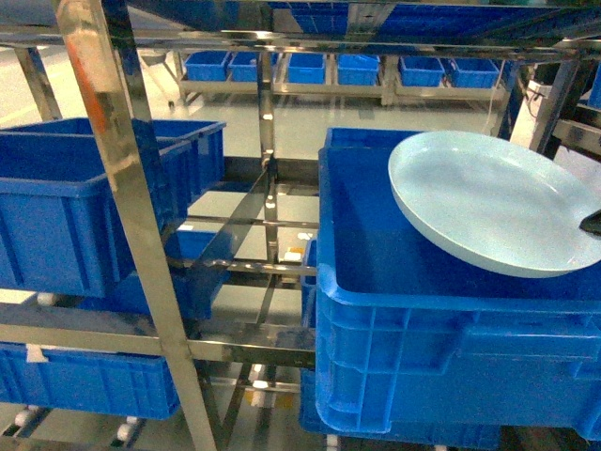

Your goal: Place blue tray on left shelf second layer neatly

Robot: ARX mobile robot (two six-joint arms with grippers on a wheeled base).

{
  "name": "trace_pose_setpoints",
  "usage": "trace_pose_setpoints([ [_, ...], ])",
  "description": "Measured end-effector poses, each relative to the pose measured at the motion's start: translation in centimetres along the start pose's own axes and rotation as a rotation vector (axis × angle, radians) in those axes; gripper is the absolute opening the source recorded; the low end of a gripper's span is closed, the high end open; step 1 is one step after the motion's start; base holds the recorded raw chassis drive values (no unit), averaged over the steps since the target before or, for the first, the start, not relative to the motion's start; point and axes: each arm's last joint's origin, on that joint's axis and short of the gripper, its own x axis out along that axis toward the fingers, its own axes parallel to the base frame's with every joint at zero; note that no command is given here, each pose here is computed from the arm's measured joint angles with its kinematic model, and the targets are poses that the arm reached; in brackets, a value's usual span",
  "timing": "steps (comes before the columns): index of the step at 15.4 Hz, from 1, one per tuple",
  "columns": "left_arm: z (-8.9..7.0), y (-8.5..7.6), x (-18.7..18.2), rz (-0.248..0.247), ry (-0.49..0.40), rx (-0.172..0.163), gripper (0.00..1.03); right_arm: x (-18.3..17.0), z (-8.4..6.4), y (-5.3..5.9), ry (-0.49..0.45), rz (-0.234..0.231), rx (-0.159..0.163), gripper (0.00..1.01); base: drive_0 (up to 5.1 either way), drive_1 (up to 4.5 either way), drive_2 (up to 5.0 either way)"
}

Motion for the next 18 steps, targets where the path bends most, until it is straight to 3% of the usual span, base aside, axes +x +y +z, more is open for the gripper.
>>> trace_pose_setpoints([
  [3, 0.0, 0.0, 0.0, 0.0, 0.0, 0.0, 0.98, 1.7, 0.5, -0.6, -0.009, -0.034, 0.063, 0.02, 0.0, 0.0, 0.0],
  [5, 0.0, 0.0, 0.0, 0.0, 0.0, 0.0, 0.98, 2.5, 1.6, -0.2, -0.042, -0.034, 0.094, 0.02, 0.0, 0.0, 0.0],
  [8, 0.0, 0.0, 0.0, 0.0, 0.0, 0.0, 0.98, 3.9, 2.9, 0.4, -0.066, -0.06, 0.095, 0.02, 0.0, 0.0, 0.0],
  [10, 0.0, 0.0, 0.0, 0.0, 0.0, 0.0, 0.98, 5.0, 2.3, 0.6, -0.042, -0.116, 0.083, 0.02, 0.0, 0.0, 0.0],
  [12, 0.0, 0.0, 0.0, 0.0, 0.0, 0.0, 0.98, 5.6, 1.4, 1.2, -0.032, -0.136, 0.066, 0.02, 0.0, 0.0, 0.0],
  [14, 0.0, 0.0, 0.0, 0.0, 0.0, 0.0, 0.98, 6.3, 0.5, -0.6, -0.036, -0.186, 0.133, 0.02, 0.0, 0.0, 0.0],
  [18, 0.0, 0.0, 0.0, 0.0, 0.0, 0.0, 0.98, 6.6, 0.2, -0.9, -0.036, -0.202, 0.15, 0.02, 0.0, 0.0, 0.0],
])
